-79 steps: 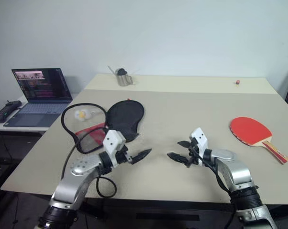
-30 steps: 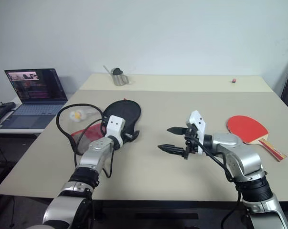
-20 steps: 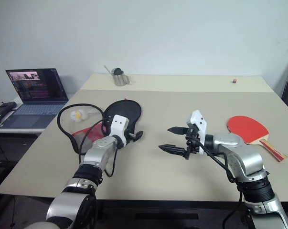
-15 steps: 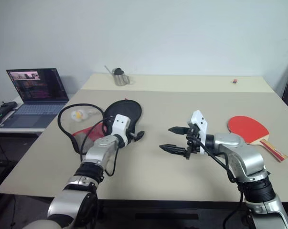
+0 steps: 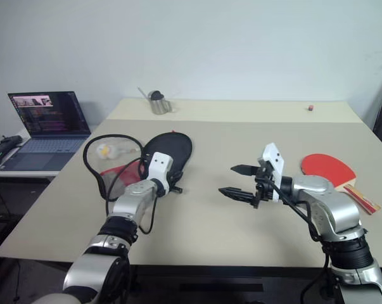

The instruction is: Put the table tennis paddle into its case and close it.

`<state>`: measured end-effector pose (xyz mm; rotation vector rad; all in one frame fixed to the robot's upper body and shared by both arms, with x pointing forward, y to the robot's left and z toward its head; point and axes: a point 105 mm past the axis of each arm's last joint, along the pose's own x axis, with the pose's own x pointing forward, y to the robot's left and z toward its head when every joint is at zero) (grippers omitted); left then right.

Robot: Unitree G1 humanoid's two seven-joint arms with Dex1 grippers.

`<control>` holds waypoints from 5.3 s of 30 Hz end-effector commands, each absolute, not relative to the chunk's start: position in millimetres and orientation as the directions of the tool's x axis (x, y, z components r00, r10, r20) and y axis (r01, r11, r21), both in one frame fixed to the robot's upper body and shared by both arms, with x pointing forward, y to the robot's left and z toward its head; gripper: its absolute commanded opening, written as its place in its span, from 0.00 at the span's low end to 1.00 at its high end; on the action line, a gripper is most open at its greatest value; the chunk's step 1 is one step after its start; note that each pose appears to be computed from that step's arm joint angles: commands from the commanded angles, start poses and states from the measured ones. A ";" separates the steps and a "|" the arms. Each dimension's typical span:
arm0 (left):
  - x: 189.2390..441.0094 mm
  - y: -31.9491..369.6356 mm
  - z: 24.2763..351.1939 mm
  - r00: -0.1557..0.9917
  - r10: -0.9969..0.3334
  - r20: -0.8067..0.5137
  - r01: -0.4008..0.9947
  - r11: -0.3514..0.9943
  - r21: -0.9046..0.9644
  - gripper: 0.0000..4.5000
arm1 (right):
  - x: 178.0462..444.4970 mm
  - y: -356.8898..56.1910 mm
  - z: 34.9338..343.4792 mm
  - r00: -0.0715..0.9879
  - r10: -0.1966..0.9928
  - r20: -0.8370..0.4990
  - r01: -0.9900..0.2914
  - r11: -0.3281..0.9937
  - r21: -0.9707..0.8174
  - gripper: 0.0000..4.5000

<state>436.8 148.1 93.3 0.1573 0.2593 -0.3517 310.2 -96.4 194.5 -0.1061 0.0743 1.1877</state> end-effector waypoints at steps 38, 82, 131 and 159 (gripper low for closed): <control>386.6 -98.0 113.0 0.566 -0.794 -0.223 0.824 0.557 0.107 0.01 | 280.8 -179.9 208.3 0.630 0.754 -0.185 -0.776 0.618 -0.124 1.00; 349.1 176.1 208.6 0.592 -0.805 0.040 0.805 0.593 0.022 0.87 | 398.7 -102.7 137.3 0.813 0.498 -0.302 -0.465 0.867 0.178 1.00; 330.5 130.1 199.2 0.465 -0.885 -0.036 0.882 0.459 0.103 0.88 | 391.2 -136.6 129.5 0.791 0.464 -0.399 -0.400 0.885 0.237 0.01; 332.1 111.6 200.0 0.392 -0.919 -0.037 0.916 0.386 0.108 0.88 | 378.0 -173.0 125.7 0.796 0.407 -0.448 -0.330 0.913 0.242 0.01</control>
